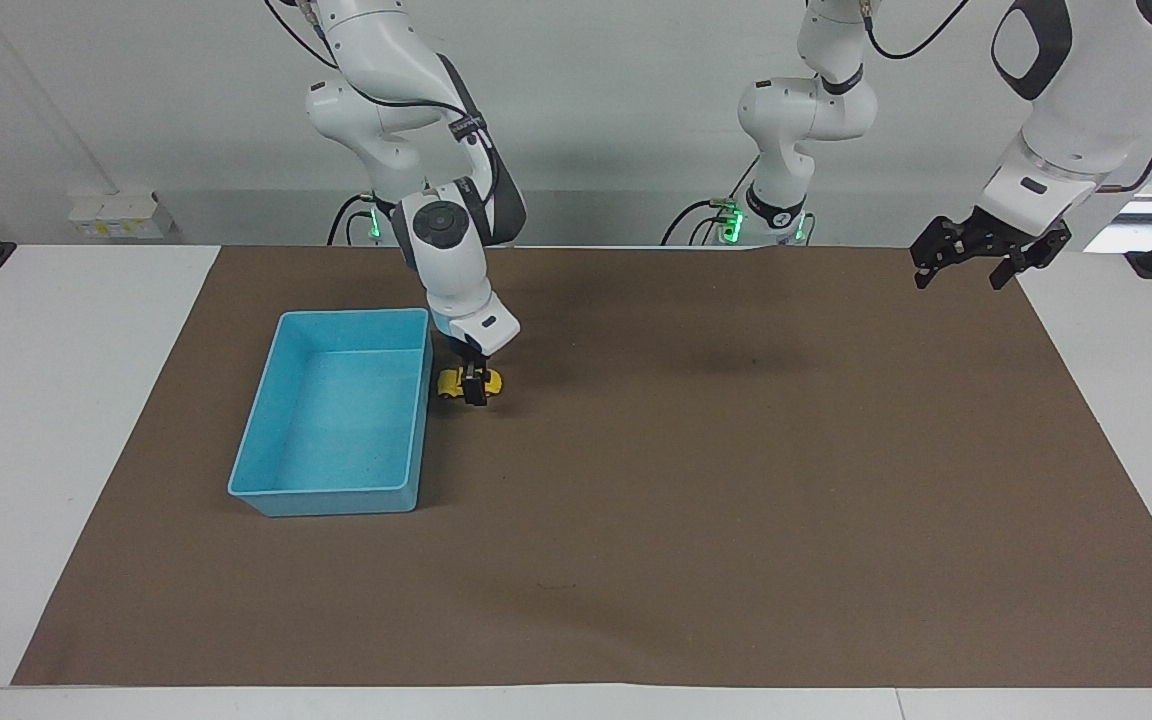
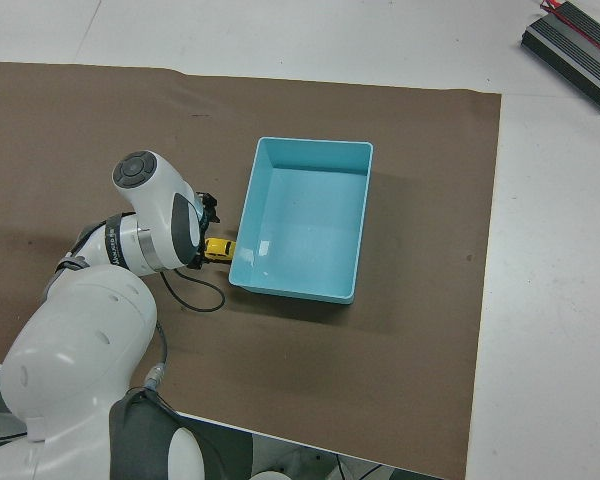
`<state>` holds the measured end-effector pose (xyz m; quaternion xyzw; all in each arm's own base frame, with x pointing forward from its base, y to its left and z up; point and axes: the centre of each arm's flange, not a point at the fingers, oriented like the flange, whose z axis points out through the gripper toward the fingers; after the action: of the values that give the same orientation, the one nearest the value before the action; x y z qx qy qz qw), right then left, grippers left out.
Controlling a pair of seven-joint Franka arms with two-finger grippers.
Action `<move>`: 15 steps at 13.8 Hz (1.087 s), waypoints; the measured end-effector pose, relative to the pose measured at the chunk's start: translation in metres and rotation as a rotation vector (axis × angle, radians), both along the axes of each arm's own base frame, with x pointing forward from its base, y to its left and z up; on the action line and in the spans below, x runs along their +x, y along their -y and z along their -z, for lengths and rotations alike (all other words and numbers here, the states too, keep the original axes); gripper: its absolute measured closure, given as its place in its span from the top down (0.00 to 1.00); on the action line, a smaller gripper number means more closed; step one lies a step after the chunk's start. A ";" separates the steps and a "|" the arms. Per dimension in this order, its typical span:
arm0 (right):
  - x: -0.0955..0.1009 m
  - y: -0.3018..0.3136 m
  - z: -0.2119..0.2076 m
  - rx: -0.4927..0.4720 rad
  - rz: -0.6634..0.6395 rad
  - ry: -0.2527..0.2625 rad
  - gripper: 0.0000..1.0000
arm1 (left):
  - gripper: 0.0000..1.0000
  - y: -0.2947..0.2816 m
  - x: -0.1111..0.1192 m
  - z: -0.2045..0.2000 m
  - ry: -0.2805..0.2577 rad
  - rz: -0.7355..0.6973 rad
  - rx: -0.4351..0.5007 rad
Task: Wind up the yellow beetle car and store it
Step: 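Grasp the yellow car with the right gripper, then lift the car with the right gripper and lower it into the bin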
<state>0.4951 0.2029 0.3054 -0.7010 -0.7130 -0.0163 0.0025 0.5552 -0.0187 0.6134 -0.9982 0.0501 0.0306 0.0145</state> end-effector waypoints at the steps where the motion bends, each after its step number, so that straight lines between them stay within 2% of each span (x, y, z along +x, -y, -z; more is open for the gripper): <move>1: -0.003 0.000 0.002 -0.008 -0.008 -0.006 0.99 | 1.00 0.000 0.000 0.000 0.000 0.000 0.000; 3: -0.009 0.002 0.006 -0.026 -0.023 -0.014 0.99 | 1.00 0.000 0.000 0.000 0.000 0.000 0.000; 7: -0.015 0.004 0.007 -0.049 -0.016 -0.012 0.52 | 1.00 0.000 0.000 0.000 0.000 0.000 0.000; 11: -0.009 -0.007 -0.007 -0.042 0.008 0.022 0.49 | 1.00 0.000 0.000 0.000 0.000 0.000 0.000; 13: -0.002 -0.024 -0.027 -0.026 0.038 0.054 0.49 | 1.00 0.000 0.000 0.000 0.000 0.000 0.000; 15: 0.008 -0.043 -0.057 -0.023 0.056 0.062 0.49 | 1.00 0.000 0.000 0.000 0.000 0.000 0.000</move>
<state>0.5028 0.2459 0.3619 -0.7199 -0.6929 -0.0299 -0.0283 0.5552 -0.0187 0.6134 -0.9982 0.0501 0.0306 0.0145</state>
